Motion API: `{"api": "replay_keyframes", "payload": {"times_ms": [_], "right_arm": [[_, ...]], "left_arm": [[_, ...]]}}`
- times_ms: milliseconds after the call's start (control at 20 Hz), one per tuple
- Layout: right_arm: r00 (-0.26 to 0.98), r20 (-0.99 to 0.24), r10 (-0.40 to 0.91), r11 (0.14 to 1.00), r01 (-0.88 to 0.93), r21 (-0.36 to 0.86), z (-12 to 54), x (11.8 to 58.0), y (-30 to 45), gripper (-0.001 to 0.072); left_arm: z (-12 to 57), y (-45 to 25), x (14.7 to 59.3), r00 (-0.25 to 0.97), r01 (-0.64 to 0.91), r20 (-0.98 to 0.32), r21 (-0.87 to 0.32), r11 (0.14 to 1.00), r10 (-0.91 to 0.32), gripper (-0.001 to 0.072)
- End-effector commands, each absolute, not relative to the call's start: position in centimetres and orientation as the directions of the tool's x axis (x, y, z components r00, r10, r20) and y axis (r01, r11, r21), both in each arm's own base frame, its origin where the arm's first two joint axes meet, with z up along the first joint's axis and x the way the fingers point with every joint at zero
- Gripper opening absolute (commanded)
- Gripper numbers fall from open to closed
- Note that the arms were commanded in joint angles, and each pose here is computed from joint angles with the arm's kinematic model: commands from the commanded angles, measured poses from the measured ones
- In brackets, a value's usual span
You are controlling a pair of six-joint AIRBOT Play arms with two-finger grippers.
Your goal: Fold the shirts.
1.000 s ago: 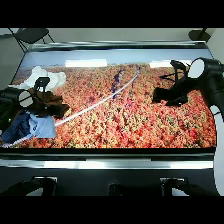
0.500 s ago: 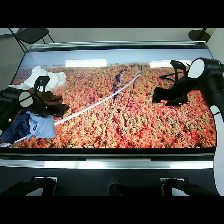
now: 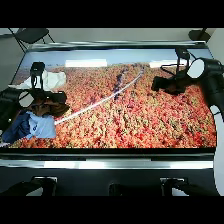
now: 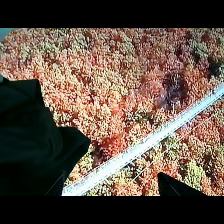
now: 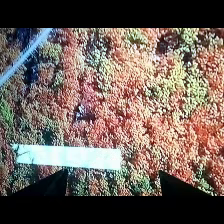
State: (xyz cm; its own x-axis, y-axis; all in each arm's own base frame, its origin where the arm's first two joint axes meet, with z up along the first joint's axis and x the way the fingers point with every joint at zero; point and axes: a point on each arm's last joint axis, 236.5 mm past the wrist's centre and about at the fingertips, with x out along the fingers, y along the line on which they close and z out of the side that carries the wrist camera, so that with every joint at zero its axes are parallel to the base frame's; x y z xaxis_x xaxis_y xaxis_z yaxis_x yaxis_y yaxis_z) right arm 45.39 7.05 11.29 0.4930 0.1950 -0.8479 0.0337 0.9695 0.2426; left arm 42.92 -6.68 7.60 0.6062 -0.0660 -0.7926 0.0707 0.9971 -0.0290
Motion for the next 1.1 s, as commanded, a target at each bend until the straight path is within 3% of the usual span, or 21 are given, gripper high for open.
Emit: {"api": "replay_keyframes", "payload": {"times_ms": [0,100,250,350,500,600,900,950,1000,1050], "right_arm": [[0.589,-0.786,0.188,0.970,0.013,0.242,12.7,47.7,6.9,0.0676],[0.561,-0.807,0.186,0.978,-0.026,0.207,12.0,47.2,6.8,0.0676],[0.442,-0.876,0.191,0.980,-0.037,0.195,9.4,45.2,7.0,0.0674],[0.365,-0.911,0.193,0.981,-0.058,0.185,7.8,44.1,7.1,0.0675],[0.332,-0.923,0.193,0.981,-0.059,0.184,6.8,43.9,7.2,0.0675],[0.330,-0.923,0.199,0.980,-0.059,0.190,6.8,43.9,7.3,0.0674],[0.279,-0.939,0.199,0.980,-0.059,0.190,6.4,42.7,7.3,0.0675],[0.277,-0.940,0.199,0.980,-0.059,0.191,6.4,42.6,7.3,0.0675],[0.277,-0.940,0.199,0.980,-0.058,0.191,6.4,42.6,7.3,0.0675],[0.277,-0.939,0.201,0.980,-0.059,0.193,6.4,42.6,7.4,0.0672]], "left_arm": [[8.5,-2.8,42.7,0.590,-0.047,-0.806,0.031,0.998,0.052,0.0714],[6.5,2.1,38.3,0.395,-0.282,-0.909,0.019,0.959,0.134,0.0714],[1.4,4.7,32.7,0.174,-0.421,-0.985,-0.073,0.904,0.001,0.0713],[-1.3,6.1,31.3,0.154,-0.517,-0.987,-0.127,0.846,-0.054,0.0713],[-3.4,7.3,32.0,0.228,-0.575,-0.972,-0.185,0.797,-0.061,0.0713],[-4.4,7.3,32.6,0.243,-0.573,-0.969,-0.189,0.798,-0.055,0.0713],[-8.4,8.6,31.7,0.127,-0.517,-0.992,-0.089,0.852,-0.026,0.0709],[-8.9,8.3,31.7,0.115,-0.516,-0.993,-0.091,0.852,-0.036,0.0672],[-9.0,8.1,31.5,0.104,-0.509,-0.994,-0.089,0.856,-0.041,0.0471],[-8.9,7.5,31.4,0.098,-0.487,-0.994,-0.096,0.868,-0.055,0.0139]]}}
